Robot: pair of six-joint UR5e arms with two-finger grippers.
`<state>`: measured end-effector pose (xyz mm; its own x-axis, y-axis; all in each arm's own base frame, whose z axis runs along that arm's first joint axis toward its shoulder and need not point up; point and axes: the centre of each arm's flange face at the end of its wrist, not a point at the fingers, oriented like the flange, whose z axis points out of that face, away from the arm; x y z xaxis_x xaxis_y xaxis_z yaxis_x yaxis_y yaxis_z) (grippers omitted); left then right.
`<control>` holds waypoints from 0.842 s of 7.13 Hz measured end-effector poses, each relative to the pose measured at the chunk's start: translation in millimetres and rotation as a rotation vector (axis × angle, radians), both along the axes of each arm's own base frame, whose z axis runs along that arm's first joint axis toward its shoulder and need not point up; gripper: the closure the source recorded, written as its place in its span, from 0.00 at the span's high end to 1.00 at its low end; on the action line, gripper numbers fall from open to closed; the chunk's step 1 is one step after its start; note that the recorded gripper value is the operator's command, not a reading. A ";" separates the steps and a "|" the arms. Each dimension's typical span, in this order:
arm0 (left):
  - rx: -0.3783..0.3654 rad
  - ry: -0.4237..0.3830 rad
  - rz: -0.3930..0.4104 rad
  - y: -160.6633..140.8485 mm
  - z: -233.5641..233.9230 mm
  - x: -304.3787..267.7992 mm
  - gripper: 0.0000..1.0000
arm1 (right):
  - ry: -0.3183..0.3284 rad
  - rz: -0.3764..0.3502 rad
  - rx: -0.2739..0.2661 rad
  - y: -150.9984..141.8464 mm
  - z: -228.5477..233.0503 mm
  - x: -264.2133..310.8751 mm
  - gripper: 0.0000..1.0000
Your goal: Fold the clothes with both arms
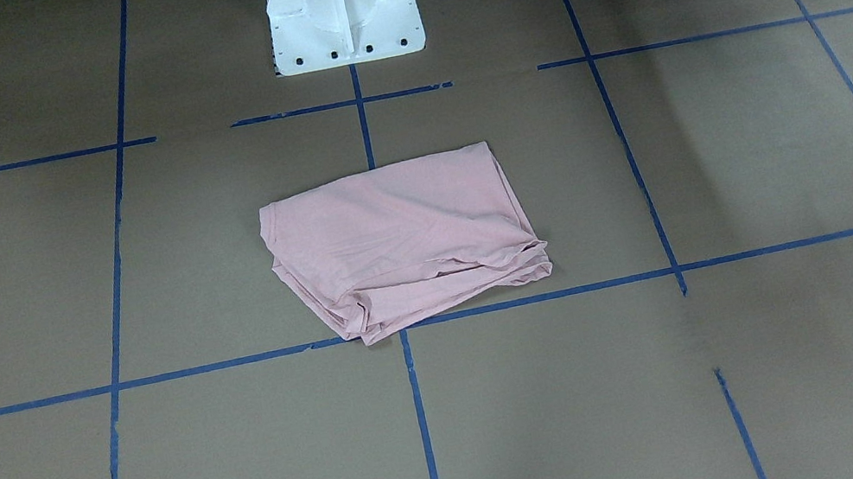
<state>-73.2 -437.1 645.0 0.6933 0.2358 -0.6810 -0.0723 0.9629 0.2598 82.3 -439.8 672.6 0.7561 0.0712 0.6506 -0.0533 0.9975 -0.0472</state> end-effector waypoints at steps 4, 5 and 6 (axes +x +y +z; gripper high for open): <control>0.003 -0.002 -0.001 1.9 2.0 -0.1 1.00 | 0.000 0.001 -0.001 -0.7 -0.5 -0.2 1.00; 0.000 -0.002 -0.001 2.9 3.1 -0.1 1.00 | 0.000 0.001 -0.001 -0.8 -0.6 -0.2 1.00; -0.003 -0.002 -0.001 4.0 4.2 0.0 1.00 | 0.000 0.001 -0.001 -0.8 -0.8 -0.2 1.00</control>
<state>-73.3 -433.1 649.2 0.6948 0.2328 -0.6805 -0.0714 0.9638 0.2568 82.1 -440.6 671.8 0.7560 0.0725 0.6505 -0.0546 0.9974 -0.0477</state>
